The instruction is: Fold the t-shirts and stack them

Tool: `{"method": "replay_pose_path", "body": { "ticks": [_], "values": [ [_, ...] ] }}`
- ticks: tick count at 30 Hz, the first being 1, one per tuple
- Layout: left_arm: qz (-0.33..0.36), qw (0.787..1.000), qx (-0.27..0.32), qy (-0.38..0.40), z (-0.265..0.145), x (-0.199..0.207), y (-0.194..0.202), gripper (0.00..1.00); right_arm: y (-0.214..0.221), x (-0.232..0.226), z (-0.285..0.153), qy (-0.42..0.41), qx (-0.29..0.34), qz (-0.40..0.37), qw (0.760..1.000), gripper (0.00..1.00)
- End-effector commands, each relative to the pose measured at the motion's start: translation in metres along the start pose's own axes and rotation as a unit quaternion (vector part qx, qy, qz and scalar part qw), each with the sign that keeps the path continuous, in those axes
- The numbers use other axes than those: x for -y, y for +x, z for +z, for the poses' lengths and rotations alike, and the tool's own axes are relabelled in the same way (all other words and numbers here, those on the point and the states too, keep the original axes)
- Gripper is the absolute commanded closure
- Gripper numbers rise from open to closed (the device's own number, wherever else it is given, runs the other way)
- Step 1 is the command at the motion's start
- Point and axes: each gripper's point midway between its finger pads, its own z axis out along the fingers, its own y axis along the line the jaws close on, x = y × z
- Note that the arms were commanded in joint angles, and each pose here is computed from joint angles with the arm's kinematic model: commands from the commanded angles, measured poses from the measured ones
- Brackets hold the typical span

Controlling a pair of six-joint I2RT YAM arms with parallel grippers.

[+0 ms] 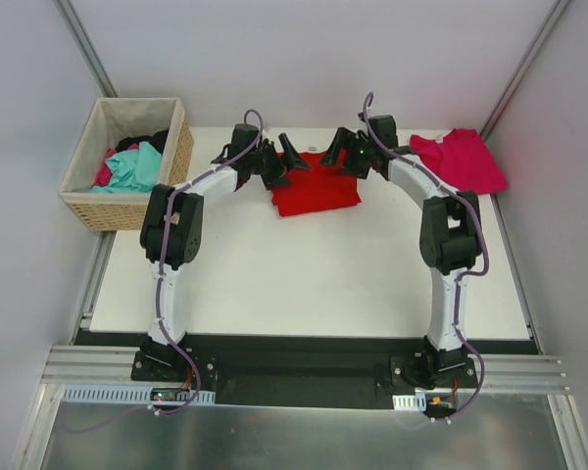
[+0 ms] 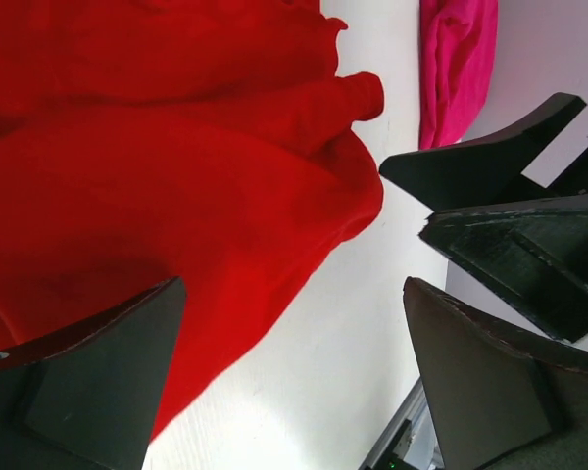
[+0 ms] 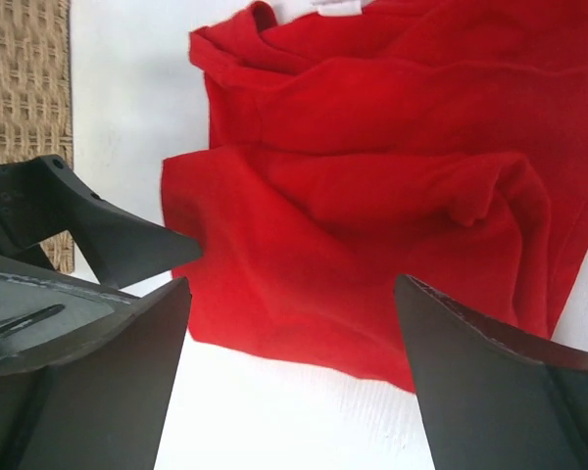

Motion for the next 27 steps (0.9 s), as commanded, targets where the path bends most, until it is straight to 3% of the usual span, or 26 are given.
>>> {"method": "replay_pose_path", "body": {
  "ticks": [1,14,18,27],
  "values": [
    [-0.004,1.000,0.005,0.019,0.008,-0.003,-0.013,0.06,0.004,0.004,0.014,-0.010,-0.014,0.015,1.000,0.12],
    [-0.039,0.999,-0.010,-0.015,-0.001,-0.048,0.032,0.08,0.108,0.040,0.007,0.070,-0.125,0.097,0.985,0.11],
    [-0.063,0.997,-0.026,-0.036,-0.021,-0.071,0.075,0.09,0.147,0.032,-0.014,0.078,-0.144,0.089,0.983,0.11],
    [-0.034,0.997,-0.041,-0.058,-0.090,-0.068,0.167,0.09,0.260,0.016,-0.069,0.104,-0.185,0.042,0.976,0.11]
  ]
}}
